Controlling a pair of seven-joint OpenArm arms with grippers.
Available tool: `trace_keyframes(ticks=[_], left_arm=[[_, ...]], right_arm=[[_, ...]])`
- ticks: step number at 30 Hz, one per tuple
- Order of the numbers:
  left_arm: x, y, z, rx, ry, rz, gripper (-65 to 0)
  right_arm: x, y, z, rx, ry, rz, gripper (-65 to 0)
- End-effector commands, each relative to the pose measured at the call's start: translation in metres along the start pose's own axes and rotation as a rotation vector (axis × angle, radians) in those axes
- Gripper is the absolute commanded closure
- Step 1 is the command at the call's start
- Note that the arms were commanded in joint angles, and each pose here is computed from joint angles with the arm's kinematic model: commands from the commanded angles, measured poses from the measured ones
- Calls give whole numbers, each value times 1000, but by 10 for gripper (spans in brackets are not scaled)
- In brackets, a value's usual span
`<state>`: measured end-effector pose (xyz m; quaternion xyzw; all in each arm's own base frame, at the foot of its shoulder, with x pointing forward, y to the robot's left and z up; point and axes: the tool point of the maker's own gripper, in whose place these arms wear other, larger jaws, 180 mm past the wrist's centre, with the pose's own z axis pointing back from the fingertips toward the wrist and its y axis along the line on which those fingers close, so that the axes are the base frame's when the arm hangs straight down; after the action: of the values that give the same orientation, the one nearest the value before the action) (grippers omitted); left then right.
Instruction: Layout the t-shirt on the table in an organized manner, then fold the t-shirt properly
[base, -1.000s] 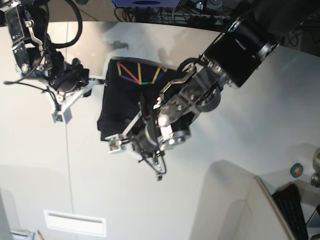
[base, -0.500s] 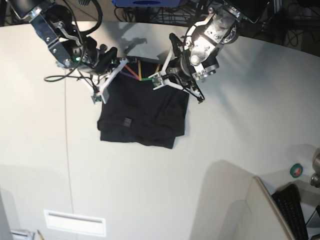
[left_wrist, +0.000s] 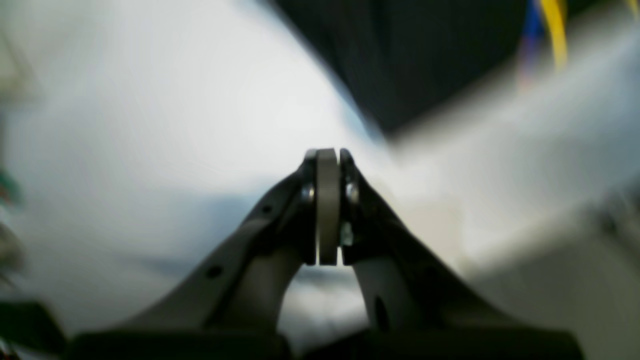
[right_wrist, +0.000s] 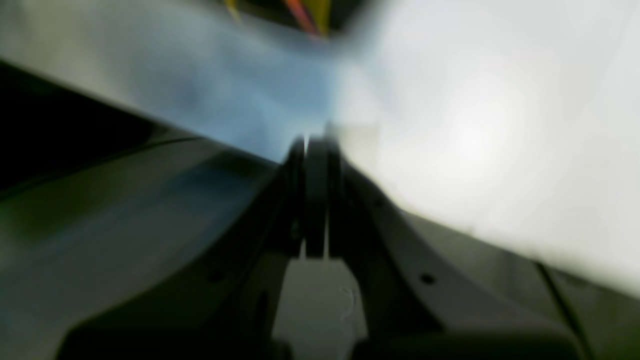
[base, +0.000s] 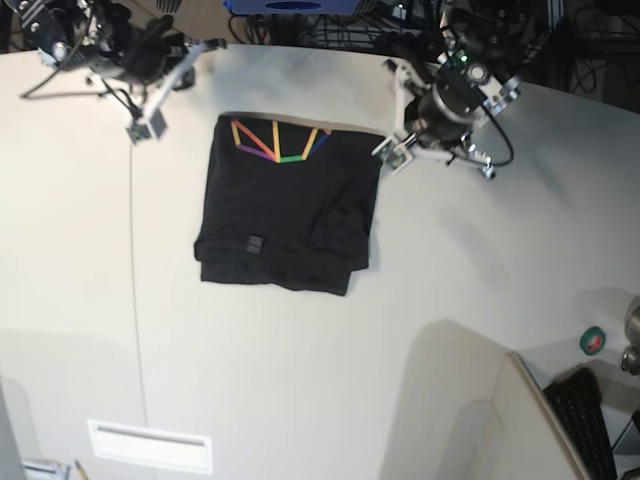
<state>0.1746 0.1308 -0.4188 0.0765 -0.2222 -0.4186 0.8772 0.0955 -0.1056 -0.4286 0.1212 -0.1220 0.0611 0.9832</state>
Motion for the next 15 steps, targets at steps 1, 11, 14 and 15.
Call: trace_keyframes(ticks=[1, 11, 14, 15], left_arm=[[-13, 4, 7, 25, -1, 17, 0], [-143, -112, 48, -222, 158, 146, 0], [-170, -137, 40, -292, 224, 231, 0], [-174, -143, 37, -314, 230, 273, 0]], right_arm=[[-14, -9, 6, -21, 24, -14, 0], [-198, 6, 28, 0, 474, -67, 0], [-226, -3, 3, 42, 543, 13, 0], [-237, -12, -5, 48, 566, 31, 0]])
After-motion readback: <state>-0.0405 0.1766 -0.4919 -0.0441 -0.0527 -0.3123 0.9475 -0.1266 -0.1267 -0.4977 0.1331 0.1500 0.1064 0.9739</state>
